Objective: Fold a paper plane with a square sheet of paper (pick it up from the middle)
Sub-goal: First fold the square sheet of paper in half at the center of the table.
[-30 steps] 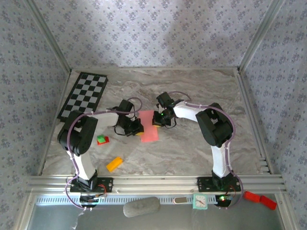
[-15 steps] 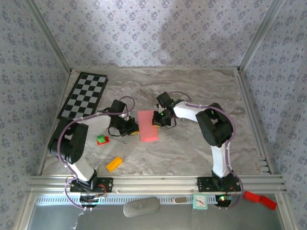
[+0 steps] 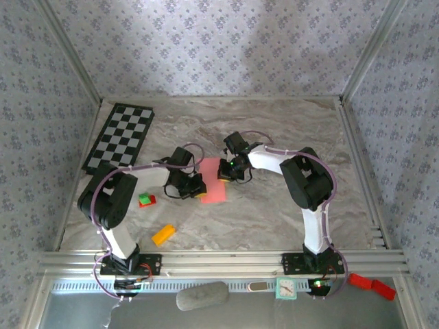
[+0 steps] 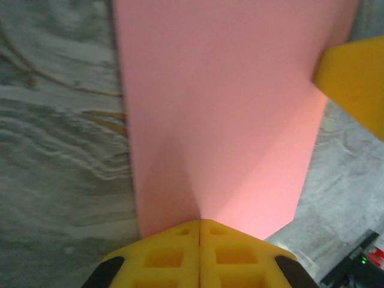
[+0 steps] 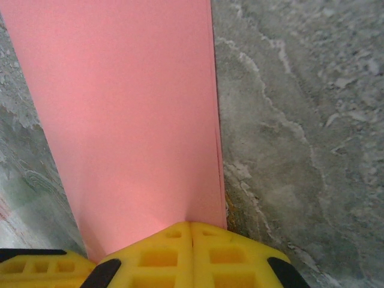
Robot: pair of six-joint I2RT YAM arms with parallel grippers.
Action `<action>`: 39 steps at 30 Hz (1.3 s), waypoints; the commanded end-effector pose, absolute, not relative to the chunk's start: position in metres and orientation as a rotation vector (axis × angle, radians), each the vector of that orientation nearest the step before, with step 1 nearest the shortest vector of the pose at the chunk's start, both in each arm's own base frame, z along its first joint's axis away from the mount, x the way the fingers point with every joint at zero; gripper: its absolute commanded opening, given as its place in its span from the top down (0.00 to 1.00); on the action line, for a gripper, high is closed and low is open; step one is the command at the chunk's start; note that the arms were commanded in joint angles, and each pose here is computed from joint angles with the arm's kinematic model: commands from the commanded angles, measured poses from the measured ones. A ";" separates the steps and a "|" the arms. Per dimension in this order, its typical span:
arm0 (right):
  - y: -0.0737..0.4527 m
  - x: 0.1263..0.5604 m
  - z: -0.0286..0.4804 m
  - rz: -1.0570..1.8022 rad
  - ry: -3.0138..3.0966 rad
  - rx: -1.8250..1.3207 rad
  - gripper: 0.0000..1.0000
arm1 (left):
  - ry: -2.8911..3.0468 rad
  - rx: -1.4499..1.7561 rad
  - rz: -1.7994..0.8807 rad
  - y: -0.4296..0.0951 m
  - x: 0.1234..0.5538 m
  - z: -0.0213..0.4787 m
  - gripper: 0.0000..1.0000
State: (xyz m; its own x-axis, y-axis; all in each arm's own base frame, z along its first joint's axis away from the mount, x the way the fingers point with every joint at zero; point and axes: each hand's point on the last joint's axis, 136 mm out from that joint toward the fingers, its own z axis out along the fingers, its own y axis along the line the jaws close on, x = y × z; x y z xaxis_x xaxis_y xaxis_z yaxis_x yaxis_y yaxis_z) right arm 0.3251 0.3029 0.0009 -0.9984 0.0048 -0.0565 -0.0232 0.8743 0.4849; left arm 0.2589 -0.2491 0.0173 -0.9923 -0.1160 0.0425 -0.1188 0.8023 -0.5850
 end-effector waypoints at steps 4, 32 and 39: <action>0.192 0.234 -0.103 0.010 3.386 0.125 0.93 | -2.977 0.270 0.742 -0.214 0.231 -0.012 0.93; 0.191 0.238 -0.103 -0.004 3.372 0.120 0.94 | -2.912 0.228 0.790 -0.240 0.218 -0.007 0.92; 0.189 0.237 -0.104 -0.014 3.377 0.132 0.94 | -2.877 0.236 0.736 -0.222 0.188 -0.015 0.92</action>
State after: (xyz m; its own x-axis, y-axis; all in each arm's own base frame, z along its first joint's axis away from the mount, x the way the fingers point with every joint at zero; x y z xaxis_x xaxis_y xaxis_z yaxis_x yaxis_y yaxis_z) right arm 0.3254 0.3028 0.0010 -0.9983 0.0054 -0.0586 -0.0238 0.8738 0.4857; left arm 0.2397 -0.2576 0.0154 -0.9944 -0.1003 0.0328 -0.0995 0.7875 -0.6082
